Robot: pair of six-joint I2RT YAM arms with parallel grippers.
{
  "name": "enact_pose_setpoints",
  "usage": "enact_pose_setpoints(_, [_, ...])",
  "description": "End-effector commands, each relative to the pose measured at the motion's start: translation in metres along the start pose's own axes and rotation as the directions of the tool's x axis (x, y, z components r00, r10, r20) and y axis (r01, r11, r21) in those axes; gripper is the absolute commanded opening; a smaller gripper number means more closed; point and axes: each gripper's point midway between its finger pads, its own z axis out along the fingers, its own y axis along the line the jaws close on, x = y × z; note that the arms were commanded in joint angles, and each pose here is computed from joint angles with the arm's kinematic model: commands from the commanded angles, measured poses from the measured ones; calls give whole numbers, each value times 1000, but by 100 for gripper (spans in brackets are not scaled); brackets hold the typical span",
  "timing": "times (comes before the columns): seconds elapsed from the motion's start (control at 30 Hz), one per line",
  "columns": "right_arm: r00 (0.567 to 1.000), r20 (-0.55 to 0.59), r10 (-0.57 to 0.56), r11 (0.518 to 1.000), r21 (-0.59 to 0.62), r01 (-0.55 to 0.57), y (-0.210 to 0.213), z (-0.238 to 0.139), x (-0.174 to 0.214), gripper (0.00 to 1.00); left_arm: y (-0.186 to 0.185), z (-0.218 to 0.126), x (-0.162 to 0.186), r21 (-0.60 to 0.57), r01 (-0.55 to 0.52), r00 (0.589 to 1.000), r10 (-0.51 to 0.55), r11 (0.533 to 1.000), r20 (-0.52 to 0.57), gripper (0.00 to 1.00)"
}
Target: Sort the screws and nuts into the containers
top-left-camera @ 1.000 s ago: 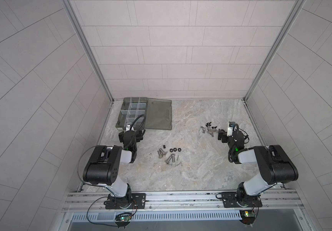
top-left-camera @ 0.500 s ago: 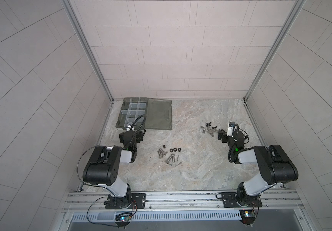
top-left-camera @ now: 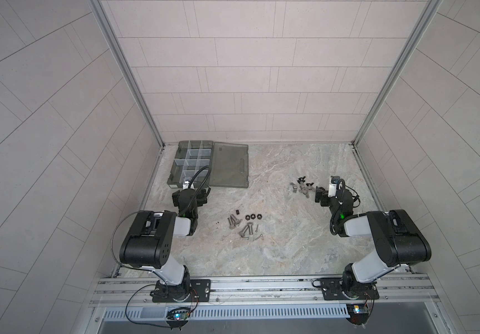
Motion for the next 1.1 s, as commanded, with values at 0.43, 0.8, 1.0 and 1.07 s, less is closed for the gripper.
enact_pose_setpoints(0.43, [1000,19,7,1000,31,-8,-7,-5,-10,99,-8,-4,-67,50,-51,994,56,997,-92,100])
enact_pose_setpoints(0.8, [987,-137,-78,966,236,109,3,-25,-49,99,0,-11,-138,18,-73,984,75,997,-162,100])
enact_pose_setpoints(1.0, [988,-152,0,983,183,28,24,-40,-120,99,-21,1,-154,110,-51,972,75,993,-225,100])
enact_pose_setpoints(1.07, [982,-164,95,989,126,-75,36,-44,-135,99,-25,8,-149,120,-59,956,90,991,-279,100])
